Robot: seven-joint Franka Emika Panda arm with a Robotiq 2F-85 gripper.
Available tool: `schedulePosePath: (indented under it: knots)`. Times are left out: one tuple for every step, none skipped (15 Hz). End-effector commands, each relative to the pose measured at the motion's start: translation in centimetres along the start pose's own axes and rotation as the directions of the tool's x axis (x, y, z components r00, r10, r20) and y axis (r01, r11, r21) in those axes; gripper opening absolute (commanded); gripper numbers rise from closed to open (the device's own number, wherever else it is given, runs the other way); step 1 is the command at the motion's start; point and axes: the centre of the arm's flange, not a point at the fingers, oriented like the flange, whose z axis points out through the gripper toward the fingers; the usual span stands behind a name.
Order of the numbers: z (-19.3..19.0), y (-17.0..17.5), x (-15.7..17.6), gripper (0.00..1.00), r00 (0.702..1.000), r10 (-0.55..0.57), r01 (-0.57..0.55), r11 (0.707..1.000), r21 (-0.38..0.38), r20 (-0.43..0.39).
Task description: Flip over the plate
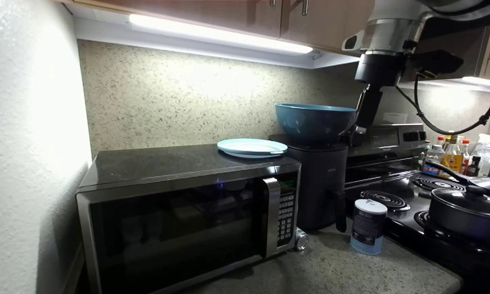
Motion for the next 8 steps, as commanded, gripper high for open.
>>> schedulePosePath:
  knots:
    - [-0.1,0.0,0.0,1.0,1.0,0.0,0.0,1.0,-0.001,-0.001]
    - [-0.1,-0.2,0.6,1.0,0.997,0.038,-0.035,0.998,0.045,-0.071]
    - [0.1,-0.3,1.5,1.0,0.991,0.08,-0.068,0.992,0.11,-0.111]
    - [0.5,-0.3,2.5,1.0,0.983,0.117,-0.097,0.985,0.142,-0.14]
    - [1.4,-0.2,3.7,1.0,0.974,0.159,-0.128,0.974,0.185,-0.164]
    - [2.3,0.0,4.7,1.0,0.961,0.203,-0.16,0.962,0.222,-0.186]
    - [3.2,0.1,5.4,1.0,0.947,0.247,-0.191,0.947,0.257,-0.207]
    - [4.5,0.5,6.1,1.0,0.935,0.284,-0.22,0.935,0.279,-0.211]
